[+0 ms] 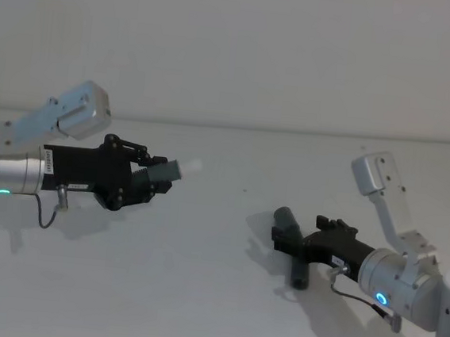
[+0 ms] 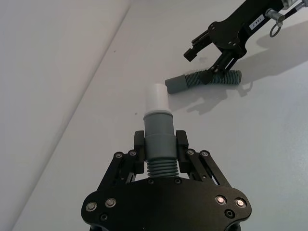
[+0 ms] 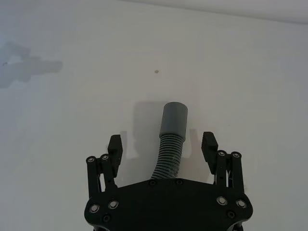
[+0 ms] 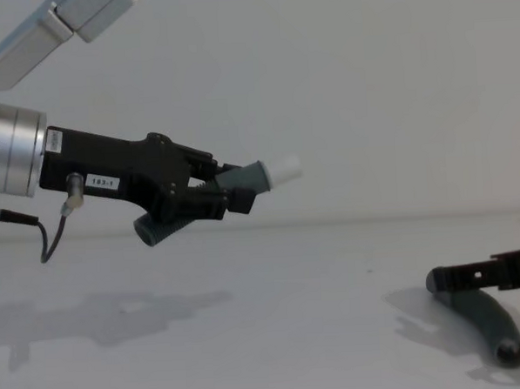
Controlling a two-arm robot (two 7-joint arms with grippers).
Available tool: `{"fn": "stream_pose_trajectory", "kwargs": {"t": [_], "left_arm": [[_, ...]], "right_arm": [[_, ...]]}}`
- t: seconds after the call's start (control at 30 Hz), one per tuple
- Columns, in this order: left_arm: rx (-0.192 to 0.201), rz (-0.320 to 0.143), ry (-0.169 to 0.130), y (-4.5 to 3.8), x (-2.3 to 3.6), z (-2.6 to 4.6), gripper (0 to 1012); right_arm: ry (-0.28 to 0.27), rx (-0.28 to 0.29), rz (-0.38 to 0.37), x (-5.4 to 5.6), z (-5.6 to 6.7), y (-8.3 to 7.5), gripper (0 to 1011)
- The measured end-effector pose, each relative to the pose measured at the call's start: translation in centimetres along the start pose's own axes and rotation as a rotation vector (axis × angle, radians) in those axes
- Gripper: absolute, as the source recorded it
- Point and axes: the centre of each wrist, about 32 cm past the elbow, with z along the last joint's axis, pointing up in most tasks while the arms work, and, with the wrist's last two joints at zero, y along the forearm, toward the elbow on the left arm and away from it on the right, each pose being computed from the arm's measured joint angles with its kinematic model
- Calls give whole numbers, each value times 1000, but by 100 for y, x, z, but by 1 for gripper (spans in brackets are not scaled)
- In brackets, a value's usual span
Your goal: Use both hands to pick up one end of the pipe from the table, align the ends, and insert them.
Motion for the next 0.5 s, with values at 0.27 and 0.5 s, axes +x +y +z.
{"fn": "stream_pose_trajectory", "kwargs": {"t": [0.27,0.5], "left_arm": [[-1,-6,-8,2,9,3,346],[-1,-8,-12,3,12,4,346]], "right_arm": [[1,-7,7,-1,-38,80,1003],[3,-12,8,15,-59,133,1003]]}}
